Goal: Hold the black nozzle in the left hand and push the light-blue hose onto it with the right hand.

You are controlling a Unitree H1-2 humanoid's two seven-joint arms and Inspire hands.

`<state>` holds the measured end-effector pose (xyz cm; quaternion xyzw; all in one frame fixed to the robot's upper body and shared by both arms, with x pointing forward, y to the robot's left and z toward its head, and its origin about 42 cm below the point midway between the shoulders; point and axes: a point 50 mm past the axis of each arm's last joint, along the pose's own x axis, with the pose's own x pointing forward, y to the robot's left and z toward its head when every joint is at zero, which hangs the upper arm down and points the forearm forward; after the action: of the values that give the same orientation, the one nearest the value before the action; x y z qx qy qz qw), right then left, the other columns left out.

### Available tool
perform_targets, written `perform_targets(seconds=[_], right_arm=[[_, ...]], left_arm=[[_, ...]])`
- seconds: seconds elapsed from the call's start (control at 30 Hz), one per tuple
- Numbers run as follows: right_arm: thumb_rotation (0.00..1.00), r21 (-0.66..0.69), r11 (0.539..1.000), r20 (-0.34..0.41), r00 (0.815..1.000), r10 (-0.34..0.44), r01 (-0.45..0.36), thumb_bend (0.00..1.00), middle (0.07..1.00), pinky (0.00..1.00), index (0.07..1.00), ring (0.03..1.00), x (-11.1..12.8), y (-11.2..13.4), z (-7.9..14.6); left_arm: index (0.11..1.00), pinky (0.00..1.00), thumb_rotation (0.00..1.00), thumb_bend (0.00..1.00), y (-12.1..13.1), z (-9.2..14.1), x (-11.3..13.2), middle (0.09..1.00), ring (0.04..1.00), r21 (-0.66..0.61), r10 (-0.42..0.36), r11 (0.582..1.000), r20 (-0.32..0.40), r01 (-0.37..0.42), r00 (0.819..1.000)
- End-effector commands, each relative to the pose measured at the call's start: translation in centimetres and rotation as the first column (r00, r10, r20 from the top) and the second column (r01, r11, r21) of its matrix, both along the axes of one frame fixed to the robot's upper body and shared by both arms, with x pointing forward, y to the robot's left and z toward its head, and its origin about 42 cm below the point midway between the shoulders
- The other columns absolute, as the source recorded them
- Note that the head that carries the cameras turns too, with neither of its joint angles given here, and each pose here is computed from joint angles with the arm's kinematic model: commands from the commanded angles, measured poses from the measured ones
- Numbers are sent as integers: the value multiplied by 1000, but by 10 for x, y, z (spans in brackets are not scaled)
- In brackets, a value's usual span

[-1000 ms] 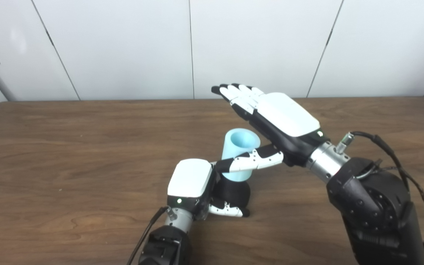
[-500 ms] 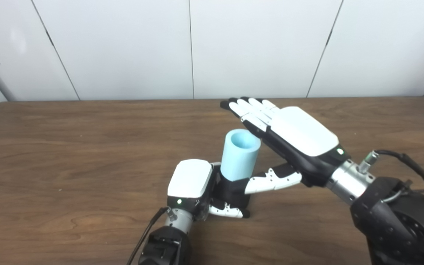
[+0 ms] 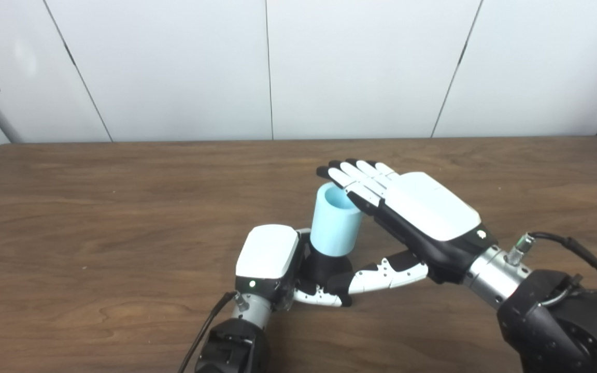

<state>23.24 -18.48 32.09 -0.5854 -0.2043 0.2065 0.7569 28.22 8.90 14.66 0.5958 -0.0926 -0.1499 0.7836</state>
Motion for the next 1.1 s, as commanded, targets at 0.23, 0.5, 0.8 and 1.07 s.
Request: perform_targets(seconds=[0.23, 0.5, 0.8, 1.07], right_arm=[[1000, -27, 1000, 17, 1000, 9, -9, 718, 1000, 1000, 961, 1000, 5, 0, -1], [1000, -41, 999, 6, 1000, 7, -6, 724, 1000, 1000, 957, 1000, 13, 1, -9], [1000, -45, 999, 6, 1000, 1, -1, 734, 1000, 1000, 939, 1000, 17, -2, -14], [1000, -66, 998, -28, 1000, 13, -15, 718, 1000, 1000, 937, 1000, 12, -1, -16]], left_arm=[[473, 348, 0, 474, -1, -45, -26, 548, 474, 40, -50, 997, -261, 63, 964], [481, 336, 0, 475, -1, -44, -24, 535, 460, 45, -50, 997, -251, 63, 967], [484, 333, 0, 475, 0, -42, -25, 528, 453, 50, -53, 996, -253, 68, 966], [475, 352, 0, 476, 0, -39, -24, 540, 464, 38, -55, 997, -263, 67, 963]])
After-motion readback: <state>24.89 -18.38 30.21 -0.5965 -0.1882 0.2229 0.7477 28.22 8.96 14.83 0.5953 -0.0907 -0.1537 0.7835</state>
